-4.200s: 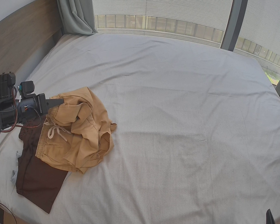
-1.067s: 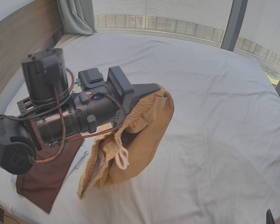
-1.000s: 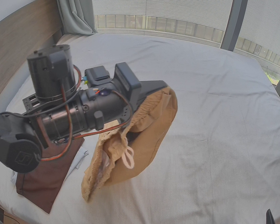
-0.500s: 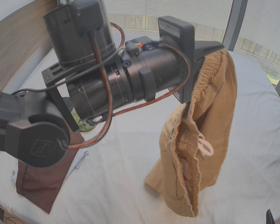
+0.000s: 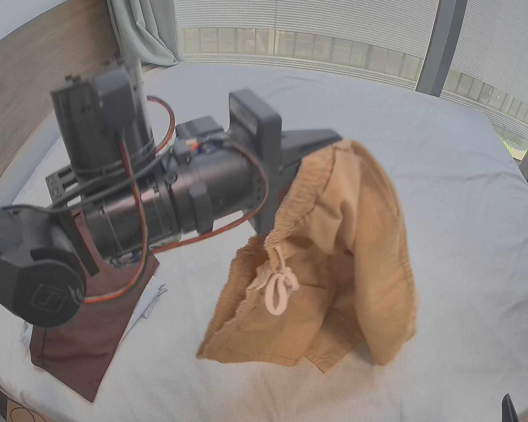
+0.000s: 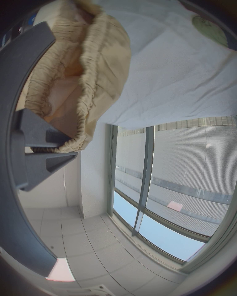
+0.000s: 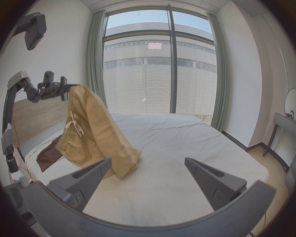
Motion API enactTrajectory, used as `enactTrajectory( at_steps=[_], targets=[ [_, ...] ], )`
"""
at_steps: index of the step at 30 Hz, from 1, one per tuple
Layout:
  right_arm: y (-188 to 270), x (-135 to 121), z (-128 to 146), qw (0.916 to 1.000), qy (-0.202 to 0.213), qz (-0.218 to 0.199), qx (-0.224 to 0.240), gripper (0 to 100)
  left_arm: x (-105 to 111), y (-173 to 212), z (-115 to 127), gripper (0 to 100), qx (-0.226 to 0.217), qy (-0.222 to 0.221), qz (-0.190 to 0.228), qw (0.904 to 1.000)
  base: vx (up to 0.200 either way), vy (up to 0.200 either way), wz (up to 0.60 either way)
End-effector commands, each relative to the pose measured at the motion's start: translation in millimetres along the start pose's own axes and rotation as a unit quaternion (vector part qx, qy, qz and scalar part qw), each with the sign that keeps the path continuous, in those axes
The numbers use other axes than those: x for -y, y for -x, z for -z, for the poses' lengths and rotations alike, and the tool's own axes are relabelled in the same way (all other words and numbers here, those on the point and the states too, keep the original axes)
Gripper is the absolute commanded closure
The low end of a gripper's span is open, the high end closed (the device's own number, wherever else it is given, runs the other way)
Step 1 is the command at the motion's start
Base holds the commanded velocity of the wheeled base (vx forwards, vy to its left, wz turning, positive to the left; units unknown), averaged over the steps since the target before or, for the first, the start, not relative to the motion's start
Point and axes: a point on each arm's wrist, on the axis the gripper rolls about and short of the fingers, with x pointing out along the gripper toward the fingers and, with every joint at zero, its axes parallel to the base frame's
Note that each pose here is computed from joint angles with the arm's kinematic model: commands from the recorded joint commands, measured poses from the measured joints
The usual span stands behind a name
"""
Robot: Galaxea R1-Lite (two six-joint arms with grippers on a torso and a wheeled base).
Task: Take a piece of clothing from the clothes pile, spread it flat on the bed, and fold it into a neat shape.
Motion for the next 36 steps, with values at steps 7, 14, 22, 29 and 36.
enactTrajectory(
  at_steps=[7,14,22,29,36],
  targets=[
    [0,0,5,1.0,0.0,-0.002,-0.001,0,-105,25,-9,100,0.034,-0.056,-0.083,0.9944,0.0,0.0,0.0],
    [0,0,5,1.0,0.0,0.0,0.0,0,-122,40,-16,100,0.054,-0.064,-0.089,0.9925,0.0,0.0,0.0],
    [0,0,5,1.0,0.0,0.0,-0.001,0,-135,61,-29,100,0.088,-0.067,-0.097,0.9891,0.0,0.0,0.0],
    [0,0,5,1.0,0.0,0.0,-0.001,0,-145,81,-37,100,0.119,-0.079,-0.091,0.9855,0.0,0.0,0.0],
    [0,0,5,1.0,0.0,0.0,-0.001,0,-151,91,-47,100,0.134,-0.124,-0.116,0.9763,0.0,0.0,0.0]
  ],
)
